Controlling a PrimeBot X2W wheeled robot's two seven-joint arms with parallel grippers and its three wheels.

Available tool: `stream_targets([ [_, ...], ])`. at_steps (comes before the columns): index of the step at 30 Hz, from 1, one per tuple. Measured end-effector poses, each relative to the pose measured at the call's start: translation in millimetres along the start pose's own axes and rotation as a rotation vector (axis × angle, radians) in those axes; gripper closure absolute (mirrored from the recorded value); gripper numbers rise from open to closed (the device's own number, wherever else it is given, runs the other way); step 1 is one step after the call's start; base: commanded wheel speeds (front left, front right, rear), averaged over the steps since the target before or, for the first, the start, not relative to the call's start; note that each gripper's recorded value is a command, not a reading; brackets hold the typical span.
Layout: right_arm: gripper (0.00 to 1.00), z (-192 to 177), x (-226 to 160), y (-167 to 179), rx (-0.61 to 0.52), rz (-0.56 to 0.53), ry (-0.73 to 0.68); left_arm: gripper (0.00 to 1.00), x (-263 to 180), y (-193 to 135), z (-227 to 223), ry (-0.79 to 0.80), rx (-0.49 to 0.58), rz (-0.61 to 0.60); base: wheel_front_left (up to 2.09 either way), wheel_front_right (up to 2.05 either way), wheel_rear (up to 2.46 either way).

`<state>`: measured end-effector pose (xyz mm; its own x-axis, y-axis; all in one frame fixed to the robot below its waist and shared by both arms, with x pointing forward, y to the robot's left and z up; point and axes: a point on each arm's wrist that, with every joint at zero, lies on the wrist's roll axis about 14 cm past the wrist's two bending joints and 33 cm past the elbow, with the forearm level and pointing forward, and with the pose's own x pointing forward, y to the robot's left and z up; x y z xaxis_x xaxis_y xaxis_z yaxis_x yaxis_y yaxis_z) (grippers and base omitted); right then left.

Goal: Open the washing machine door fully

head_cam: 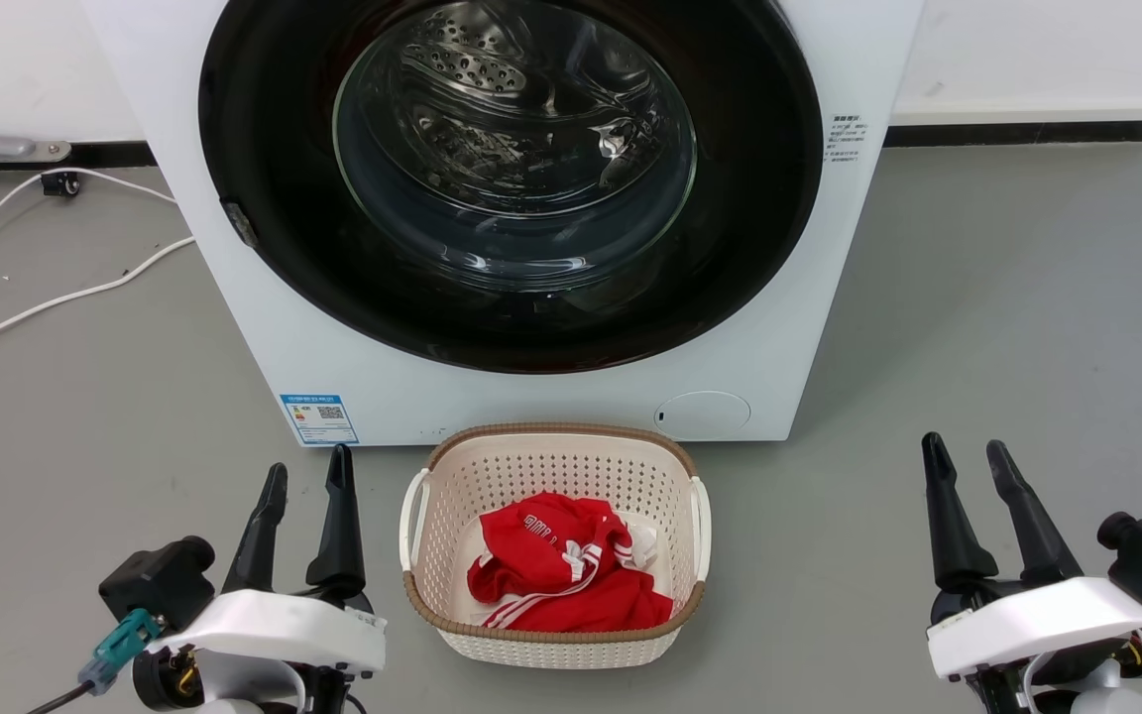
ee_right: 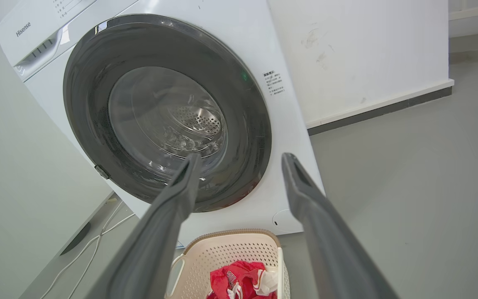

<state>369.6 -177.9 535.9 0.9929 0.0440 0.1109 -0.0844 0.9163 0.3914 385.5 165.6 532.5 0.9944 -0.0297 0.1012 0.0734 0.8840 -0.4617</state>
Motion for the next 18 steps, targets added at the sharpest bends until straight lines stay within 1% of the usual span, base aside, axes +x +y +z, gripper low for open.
stream_targets([
  [18,0.00,-3,-2,4,-0.179,0.022,0.033,0.00,1,-11,2,-0.029,0.189,-0.043,0.00,0.00,0.00],
])
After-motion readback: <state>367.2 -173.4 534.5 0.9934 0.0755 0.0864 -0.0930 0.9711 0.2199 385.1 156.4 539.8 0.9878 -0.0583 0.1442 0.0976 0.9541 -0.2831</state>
